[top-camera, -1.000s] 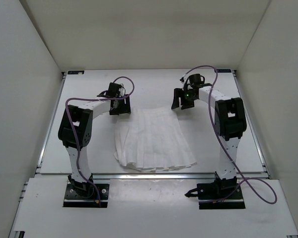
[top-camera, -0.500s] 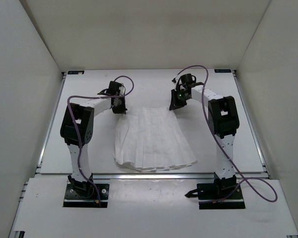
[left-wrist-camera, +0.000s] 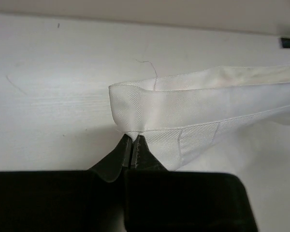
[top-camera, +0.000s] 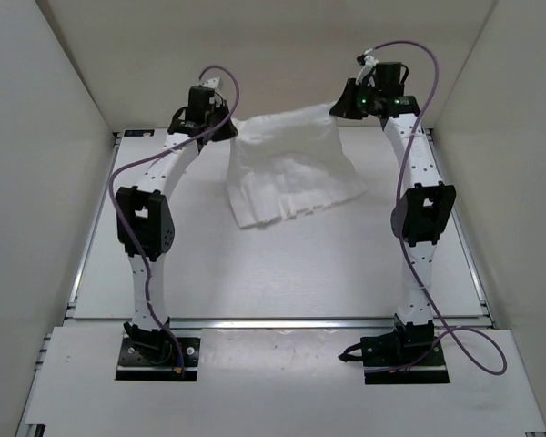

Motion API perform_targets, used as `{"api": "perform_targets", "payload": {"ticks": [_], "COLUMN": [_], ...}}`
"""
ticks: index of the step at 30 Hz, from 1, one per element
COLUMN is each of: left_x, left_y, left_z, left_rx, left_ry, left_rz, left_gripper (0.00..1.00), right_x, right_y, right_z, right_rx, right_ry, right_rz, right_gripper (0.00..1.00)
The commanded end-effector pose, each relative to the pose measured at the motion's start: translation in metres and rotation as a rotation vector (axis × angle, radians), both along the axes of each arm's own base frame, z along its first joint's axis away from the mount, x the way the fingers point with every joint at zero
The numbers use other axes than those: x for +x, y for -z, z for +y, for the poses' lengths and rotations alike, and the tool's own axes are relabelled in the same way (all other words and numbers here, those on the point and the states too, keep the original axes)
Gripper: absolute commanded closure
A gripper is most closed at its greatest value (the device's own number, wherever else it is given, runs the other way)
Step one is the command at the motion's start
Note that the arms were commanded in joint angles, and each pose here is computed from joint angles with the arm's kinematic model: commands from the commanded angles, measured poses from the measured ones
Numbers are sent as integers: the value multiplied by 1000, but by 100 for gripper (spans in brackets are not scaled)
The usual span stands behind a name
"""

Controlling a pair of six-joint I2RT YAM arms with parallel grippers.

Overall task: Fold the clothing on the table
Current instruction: Flatten the skirt out

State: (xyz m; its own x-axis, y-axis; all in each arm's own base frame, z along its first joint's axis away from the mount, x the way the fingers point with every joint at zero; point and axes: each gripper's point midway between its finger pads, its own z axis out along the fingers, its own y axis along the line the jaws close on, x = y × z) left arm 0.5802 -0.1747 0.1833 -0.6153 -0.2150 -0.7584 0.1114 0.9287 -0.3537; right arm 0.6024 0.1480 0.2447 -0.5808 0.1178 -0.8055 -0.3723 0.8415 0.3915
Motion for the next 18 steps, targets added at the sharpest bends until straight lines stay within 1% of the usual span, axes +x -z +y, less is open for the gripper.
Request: {"api": "perform_targets", "payload": {"ticks": [1,2,3,4,5,6,7,8,9,10,11,12,13,14,15,16,17,18], "left_x": [-19,-30,-38,-47,-59,-74,-81,-101,-122,-147,-159,-184,-201,-224,-248,-270,-280,-292], "left_y": [-132,-142,-131,-138,-126,-104,-100,-81,-56,-34,-25,-9,4,17,31,38,43,46], "left_z": [24,17,9,5,2,0,-2,-6,-3,-8,-9,-9,-11,-8,-7,-11,-11,-6], "left_rx": [4,24,71,97,123,149,137,127,137,149,155,178,185,182,182,152,138,118], "left_ry": [-42,-27,-4,16,5,20,24,47,56,80,83,97,113,118,131,149,139,126], "left_rz": [-259,-282,-272,-301,-292,-256,-259,-232,-183,-147,-130,-103,-64,-24,20,44,62,67], "left_gripper": [100,100,100,100,100,100,100,100,100,100,100,100,100,100,100,100,100,100], "right_x": [-26,-41,-47,-56,-71,-77,-94,-112,-126,-147,-172,-190,-213,-238,-256,-275,-291,-297], "right_y": [-102,-122,-99,-82,-58,-45,-27,-7,-1,21,43,32,60,73,66,88,98,99], "right_z": [-34,-31,-26,-30,-22,-21,-18,-12,-4,2,5,11,17,18,25,30,32,32], "right_rx": [-30,-39,-60,-80,-92,-104,-99,-96,-90,-90,-88,-78,-65,-45,-32,-33,-21,-2], "right_ry": [45,33,10,10,-9,-10,-26,-40,-61,-68,-69,-84,-93,-96,-114,-117,-115,-118], "right_rz": [-199,-235,-187,-161,-118,-104,-72,-49,-44,-20,20,-9,60,99,85,134,157,162], "right_gripper": [100,100,100,100,100,100,100,100,100,100,100,100,100,100,100,100,100,100]}}
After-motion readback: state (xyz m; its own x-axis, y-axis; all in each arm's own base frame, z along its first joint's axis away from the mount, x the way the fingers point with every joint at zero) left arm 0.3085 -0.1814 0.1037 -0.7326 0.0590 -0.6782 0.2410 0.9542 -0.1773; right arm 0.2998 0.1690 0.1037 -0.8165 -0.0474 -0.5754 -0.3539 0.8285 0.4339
